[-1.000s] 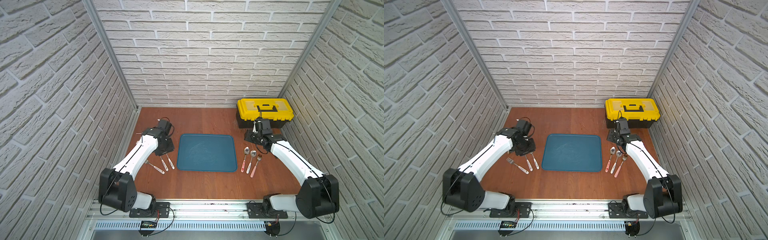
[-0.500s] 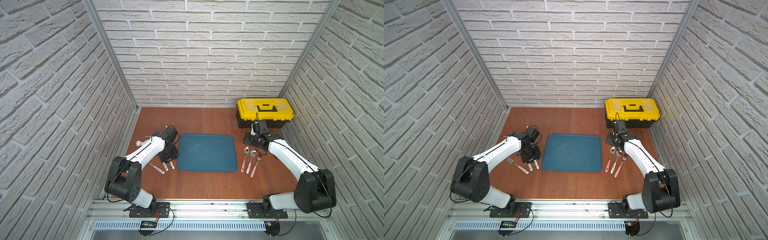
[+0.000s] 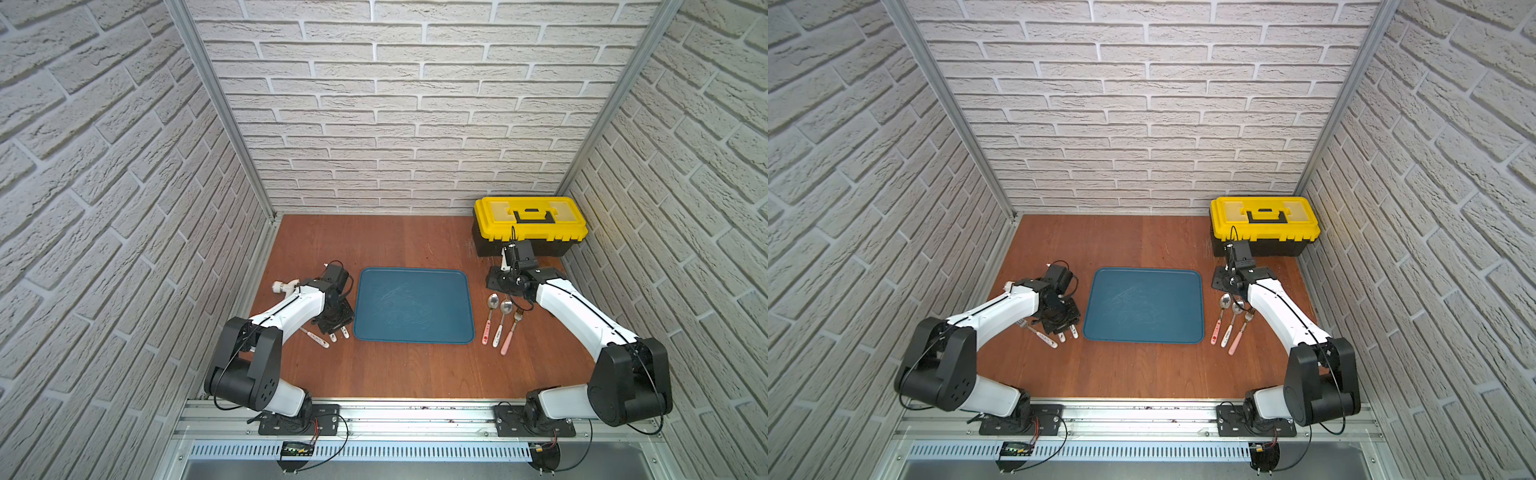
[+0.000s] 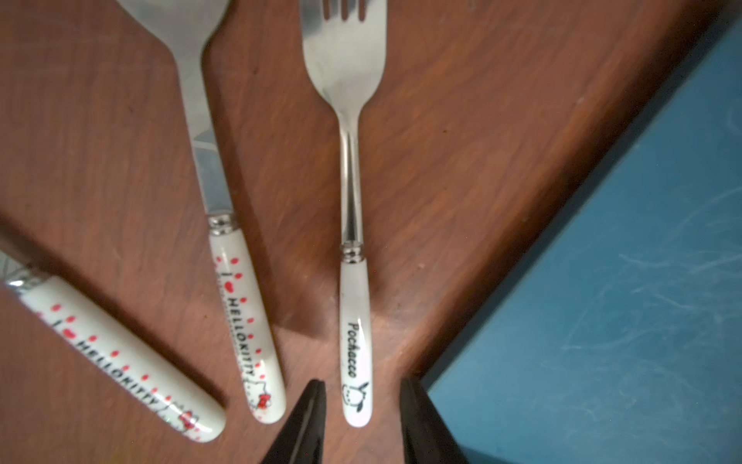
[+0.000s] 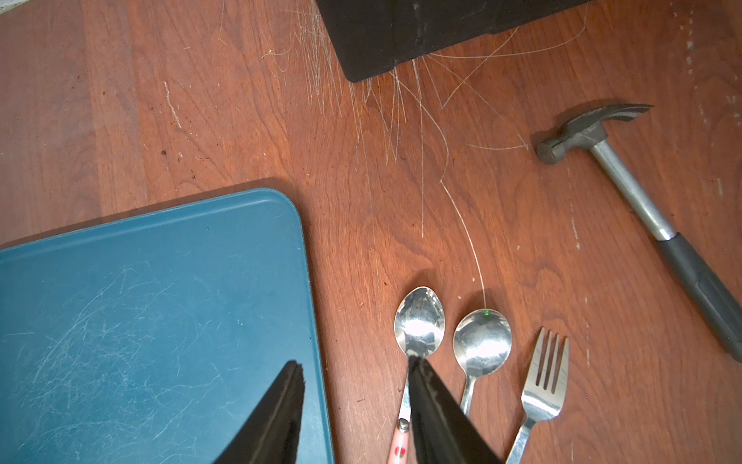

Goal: Set the spoon and fork side by side
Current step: Pick up the fork at the center of the board.

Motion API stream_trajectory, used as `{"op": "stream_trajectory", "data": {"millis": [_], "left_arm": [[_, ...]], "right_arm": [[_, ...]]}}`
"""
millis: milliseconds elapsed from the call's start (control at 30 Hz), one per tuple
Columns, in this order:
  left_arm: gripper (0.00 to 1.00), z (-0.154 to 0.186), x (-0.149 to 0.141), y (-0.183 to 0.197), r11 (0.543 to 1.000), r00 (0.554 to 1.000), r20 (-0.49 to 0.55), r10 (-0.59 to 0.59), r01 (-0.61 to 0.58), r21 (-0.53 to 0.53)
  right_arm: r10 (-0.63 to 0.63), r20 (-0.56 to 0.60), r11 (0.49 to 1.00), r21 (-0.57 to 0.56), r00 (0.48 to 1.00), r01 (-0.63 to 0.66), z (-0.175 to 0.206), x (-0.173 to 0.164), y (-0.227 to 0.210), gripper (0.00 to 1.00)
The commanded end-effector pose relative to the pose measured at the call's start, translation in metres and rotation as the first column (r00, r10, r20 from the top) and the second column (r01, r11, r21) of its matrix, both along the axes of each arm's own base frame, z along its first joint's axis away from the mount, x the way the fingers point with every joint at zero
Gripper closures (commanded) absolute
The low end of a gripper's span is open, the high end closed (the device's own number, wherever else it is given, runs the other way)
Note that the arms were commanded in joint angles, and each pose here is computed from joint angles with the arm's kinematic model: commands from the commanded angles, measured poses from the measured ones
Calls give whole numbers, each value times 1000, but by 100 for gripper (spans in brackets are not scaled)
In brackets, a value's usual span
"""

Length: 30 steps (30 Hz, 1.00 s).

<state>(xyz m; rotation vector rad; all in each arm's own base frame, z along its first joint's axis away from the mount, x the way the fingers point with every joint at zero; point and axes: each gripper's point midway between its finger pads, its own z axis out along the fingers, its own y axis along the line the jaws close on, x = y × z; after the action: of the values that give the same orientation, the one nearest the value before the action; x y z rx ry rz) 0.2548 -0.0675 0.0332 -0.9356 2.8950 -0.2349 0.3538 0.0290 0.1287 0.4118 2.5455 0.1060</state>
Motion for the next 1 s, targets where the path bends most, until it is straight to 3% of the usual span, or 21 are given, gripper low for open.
{"op": "stream_trajectory", "data": {"millis": [0, 500, 767, 967], "left_arm": [[63, -4, 6, 2, 1000, 1000, 24, -3, 3, -1], [60, -18, -3, 2, 1000, 998, -68, -17, 17, -10], [62, -30, -13, 7, 1000, 988, -152, -11, 15, 23], [70, -25, -15, 14, 998, 988, -151, -14, 24, 64]], "right_arm": [[23, 10, 1000, 2, 1000, -23, -2, 2, 5, 52], [15, 4, 1000, 2, 1000, -15, -4, 2, 5, 52], [9, -2, 1000, 9, 1000, -9, -7, 2, 5, 52], [5, 0, 1000, 14, 1000, -5, -6, 2, 6, 54]]}}
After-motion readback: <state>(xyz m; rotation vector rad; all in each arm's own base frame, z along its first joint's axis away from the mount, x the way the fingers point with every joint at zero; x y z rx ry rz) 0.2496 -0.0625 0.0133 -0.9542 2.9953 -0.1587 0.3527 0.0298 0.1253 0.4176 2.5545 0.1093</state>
